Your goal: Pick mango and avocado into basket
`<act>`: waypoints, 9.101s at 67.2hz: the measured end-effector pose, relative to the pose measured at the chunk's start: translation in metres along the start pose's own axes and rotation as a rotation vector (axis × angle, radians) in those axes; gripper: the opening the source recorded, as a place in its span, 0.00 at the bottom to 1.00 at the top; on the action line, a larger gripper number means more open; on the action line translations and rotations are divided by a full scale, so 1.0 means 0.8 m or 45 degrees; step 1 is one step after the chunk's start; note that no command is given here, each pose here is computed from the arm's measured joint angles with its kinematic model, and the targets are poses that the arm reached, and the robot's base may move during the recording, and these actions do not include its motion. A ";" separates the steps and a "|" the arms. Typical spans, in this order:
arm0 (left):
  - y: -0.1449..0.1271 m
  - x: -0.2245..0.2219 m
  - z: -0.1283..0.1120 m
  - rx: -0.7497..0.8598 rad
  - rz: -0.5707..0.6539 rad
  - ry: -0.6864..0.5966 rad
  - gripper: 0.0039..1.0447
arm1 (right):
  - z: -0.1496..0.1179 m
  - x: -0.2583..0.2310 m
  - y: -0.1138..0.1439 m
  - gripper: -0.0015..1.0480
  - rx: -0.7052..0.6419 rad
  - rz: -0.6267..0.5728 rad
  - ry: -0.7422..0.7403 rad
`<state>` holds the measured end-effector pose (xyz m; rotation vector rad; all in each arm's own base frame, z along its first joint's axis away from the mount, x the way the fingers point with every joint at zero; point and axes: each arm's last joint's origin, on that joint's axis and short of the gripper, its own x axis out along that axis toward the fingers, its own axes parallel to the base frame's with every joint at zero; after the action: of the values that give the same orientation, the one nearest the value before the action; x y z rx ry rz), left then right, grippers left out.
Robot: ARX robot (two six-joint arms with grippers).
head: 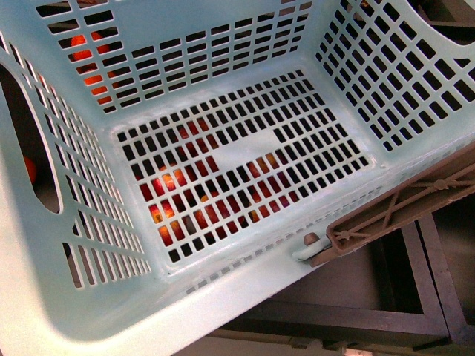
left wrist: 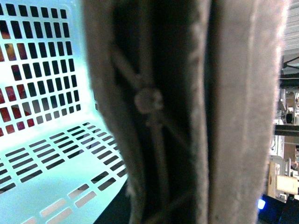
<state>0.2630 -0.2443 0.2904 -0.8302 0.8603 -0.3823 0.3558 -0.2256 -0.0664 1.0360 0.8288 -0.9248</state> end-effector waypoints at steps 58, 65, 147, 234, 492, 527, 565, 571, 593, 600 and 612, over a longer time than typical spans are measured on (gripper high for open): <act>0.000 0.000 0.000 0.000 0.000 0.000 0.13 | -0.011 -0.038 0.016 0.61 -0.159 0.144 0.047; 0.000 0.000 0.000 0.000 0.000 0.000 0.13 | -0.005 -0.069 0.026 0.61 -0.215 0.240 0.013; 0.000 0.000 0.000 0.000 0.001 -0.002 0.13 | -0.227 -0.482 0.154 0.61 -1.143 1.388 -0.400; 0.001 0.001 0.000 -0.001 0.003 0.001 0.13 | -0.200 -0.443 -0.017 0.02 -1.327 1.190 -1.032; 0.003 0.000 0.005 -0.007 0.009 -0.014 0.13 | -0.203 -0.439 -0.044 0.92 -1.325 1.182 -1.039; 0.000 0.000 -0.001 0.001 -0.006 0.016 0.13 | -0.156 -0.409 -0.029 0.92 -0.925 0.431 -0.452; 0.000 0.000 -0.001 -0.001 -0.004 0.012 0.13 | -0.059 -0.215 -0.032 0.92 -0.689 0.254 -0.069; 0.000 0.000 -0.001 0.000 0.001 0.001 0.13 | -0.067 -0.191 -0.036 0.92 -0.649 0.205 -0.021; 0.000 0.000 0.000 -0.001 0.001 0.002 0.13 | -0.084 -0.145 -0.047 0.92 -0.633 0.068 0.064; 0.000 0.000 0.000 0.000 0.001 0.002 0.13 | -0.082 -0.137 -0.052 0.92 -0.621 0.019 0.065; 0.000 0.000 0.000 -0.001 0.001 0.001 0.13 | -0.077 -0.129 -0.060 0.92 -0.601 -0.036 0.065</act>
<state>0.2633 -0.2443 0.2900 -0.8302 0.8614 -0.3814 0.2644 -0.1551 -0.0083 0.6394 1.0452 -0.6812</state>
